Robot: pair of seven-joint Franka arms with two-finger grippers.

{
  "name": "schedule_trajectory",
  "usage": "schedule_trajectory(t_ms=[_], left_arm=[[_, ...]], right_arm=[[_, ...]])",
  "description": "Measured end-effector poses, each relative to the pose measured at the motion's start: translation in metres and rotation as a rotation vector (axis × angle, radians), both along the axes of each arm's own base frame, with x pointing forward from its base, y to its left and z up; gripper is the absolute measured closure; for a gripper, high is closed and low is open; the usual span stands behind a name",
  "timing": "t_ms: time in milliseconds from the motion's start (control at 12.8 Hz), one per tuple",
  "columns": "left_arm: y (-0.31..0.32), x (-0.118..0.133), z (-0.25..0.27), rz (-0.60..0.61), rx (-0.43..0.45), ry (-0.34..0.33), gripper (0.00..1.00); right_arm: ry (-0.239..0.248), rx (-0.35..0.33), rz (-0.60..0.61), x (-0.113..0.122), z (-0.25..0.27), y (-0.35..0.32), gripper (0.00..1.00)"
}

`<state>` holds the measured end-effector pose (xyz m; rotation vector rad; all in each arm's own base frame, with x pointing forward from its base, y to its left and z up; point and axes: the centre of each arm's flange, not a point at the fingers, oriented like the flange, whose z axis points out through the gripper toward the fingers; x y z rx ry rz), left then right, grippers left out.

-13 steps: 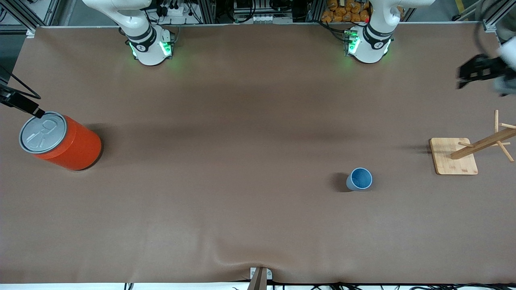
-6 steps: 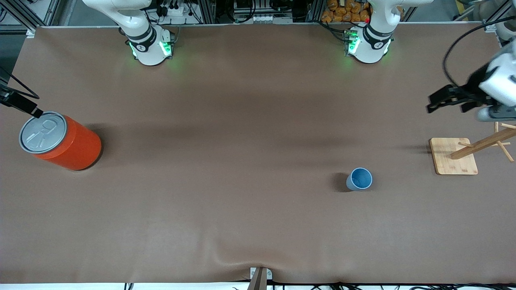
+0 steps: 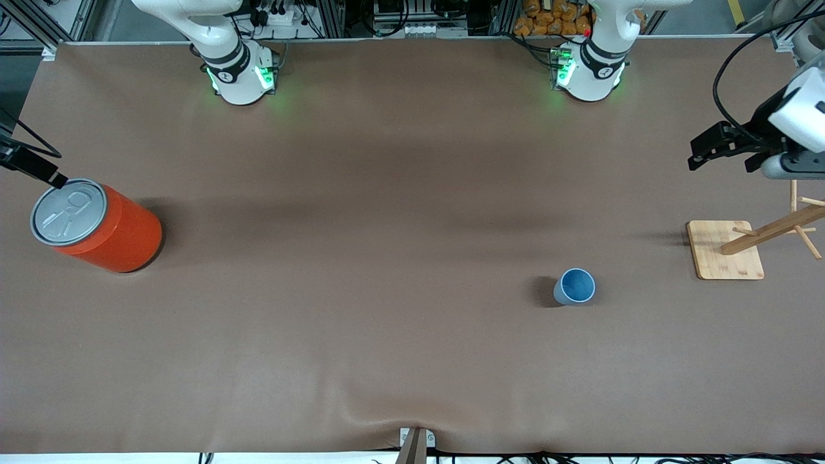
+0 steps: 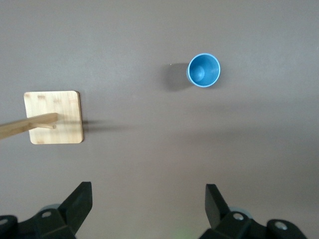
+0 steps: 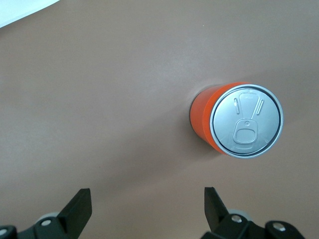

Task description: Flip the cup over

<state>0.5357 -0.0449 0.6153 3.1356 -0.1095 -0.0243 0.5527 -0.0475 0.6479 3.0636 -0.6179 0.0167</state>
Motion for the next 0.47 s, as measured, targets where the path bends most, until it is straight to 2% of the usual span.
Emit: schedule_trajectory(t_ms=[470], left_arm=[[-0.004, -0.0007, 0.0048, -0.018, 0.011, -0.005, 0.0]], right_arm=[[0.001, 0.0, -0.002, -0.0002, 0.0, -0.0011, 0.0]])
